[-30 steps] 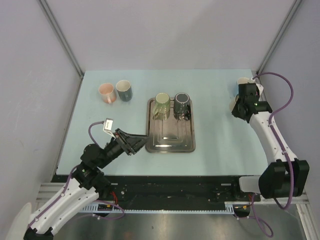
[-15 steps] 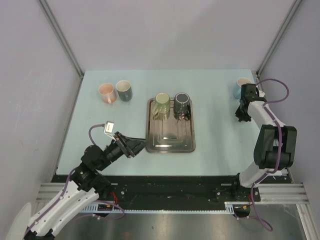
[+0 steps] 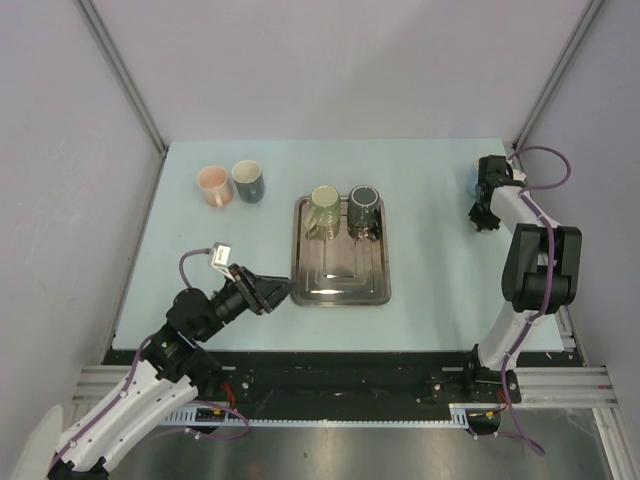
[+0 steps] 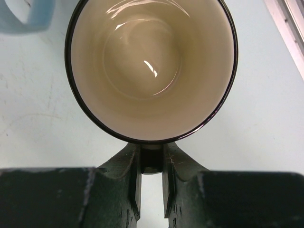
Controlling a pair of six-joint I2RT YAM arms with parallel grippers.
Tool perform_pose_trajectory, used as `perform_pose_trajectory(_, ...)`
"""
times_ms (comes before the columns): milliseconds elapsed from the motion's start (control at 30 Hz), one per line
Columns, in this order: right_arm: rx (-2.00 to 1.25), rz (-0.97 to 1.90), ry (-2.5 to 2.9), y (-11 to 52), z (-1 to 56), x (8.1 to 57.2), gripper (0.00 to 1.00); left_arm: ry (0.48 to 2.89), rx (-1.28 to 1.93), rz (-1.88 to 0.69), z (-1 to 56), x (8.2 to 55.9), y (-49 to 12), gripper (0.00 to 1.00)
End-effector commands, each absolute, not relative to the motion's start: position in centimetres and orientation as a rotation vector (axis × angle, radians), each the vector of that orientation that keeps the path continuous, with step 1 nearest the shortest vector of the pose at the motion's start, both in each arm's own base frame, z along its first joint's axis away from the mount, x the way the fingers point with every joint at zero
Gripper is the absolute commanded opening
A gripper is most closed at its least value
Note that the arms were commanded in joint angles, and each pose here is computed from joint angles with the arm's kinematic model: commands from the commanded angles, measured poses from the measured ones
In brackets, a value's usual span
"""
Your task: Turn the mug right side up
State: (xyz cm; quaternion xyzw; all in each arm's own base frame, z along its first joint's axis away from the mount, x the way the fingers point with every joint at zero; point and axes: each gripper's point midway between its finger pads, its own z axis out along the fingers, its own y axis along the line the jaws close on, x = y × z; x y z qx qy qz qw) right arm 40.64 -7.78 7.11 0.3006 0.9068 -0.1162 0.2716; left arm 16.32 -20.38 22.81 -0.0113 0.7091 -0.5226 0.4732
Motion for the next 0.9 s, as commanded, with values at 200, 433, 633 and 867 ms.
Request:
perform_pose_trajectory(200,0.807,-0.377,2.346,-9.7,8.9,44.3,0.00,1.736,-0.034,-1.209,22.5,17.5,-20.1,0.52)
perform_pose_trajectory(433,0.806,-0.378,2.382,-9.5,8.0,44.2,0.00,1.744,-0.028,-1.212,22.3,17.5,-20.3,0.52)
perform_pose_trajectory(633,0.825,-0.346,2.374,-9.0,9.0,43.8,0.32,1.743,-0.028,-1.215,22.3,17.4,-20.3,0.53)
perform_pose_trajectory(867,0.805,-0.323,2.354,-8.3,11.2,43.2,0.48,1.736,-0.026,-1.239,22.5,17.1,-20.3,0.53)
